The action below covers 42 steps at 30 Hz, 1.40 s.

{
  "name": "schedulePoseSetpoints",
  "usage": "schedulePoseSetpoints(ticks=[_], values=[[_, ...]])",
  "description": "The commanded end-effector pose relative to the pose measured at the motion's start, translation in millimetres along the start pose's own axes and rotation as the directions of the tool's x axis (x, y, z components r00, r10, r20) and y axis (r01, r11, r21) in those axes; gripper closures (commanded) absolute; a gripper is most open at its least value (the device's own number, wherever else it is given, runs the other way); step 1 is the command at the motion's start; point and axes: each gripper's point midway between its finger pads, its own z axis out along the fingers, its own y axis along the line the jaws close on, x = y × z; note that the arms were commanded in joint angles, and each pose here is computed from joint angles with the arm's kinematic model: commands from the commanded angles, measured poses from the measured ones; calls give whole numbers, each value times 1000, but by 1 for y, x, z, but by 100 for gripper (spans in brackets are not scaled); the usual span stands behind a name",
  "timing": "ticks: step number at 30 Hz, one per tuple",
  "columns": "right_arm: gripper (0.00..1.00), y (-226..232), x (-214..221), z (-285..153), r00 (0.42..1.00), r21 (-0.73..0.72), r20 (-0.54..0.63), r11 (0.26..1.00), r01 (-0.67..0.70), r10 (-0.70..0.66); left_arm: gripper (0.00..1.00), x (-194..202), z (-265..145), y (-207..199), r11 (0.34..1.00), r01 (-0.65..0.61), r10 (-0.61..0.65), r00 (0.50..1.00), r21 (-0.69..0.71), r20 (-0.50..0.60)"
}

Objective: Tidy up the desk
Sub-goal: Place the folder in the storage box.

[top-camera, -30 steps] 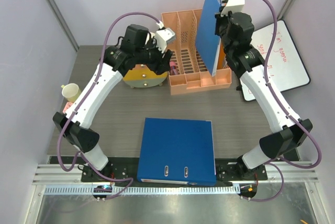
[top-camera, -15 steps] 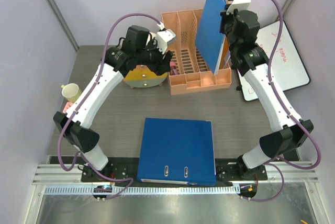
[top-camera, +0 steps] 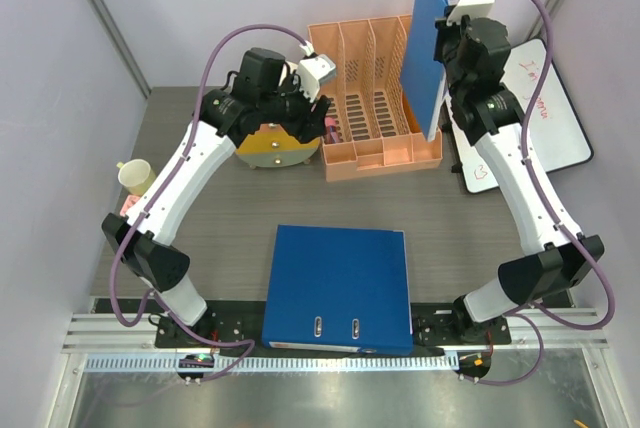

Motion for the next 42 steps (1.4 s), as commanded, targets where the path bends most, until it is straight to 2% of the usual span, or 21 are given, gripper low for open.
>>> schedulePoseSetpoints(ticks=[1,11,17,21,34,42], values=[[99,-34,-69,-24,980,72,195,996,-56,41,44,-20,-12,-1,1000,-20,20,997,-3,69],[99,-10,-65,-9,975,-23,174,990,-138,140,44,-21,-13,1,999,-29,30,997,-15,74],[99,7,-79,-31,953,-143,190,967,-211,236,44,-21,-13,1,999,-34,35,996,-12,76],[99,15,-79,-34,951,-167,187,962,-215,245,44,-23,-15,2,999,-40,42,996,-20,83],[99,46,-54,7,947,-215,142,943,-254,287,44,-18,-14,5,998,-48,50,996,-37,68],[99,62,-49,32,934,-242,228,945,-218,274,44,-12,-9,5,999,-41,43,998,-31,55]])
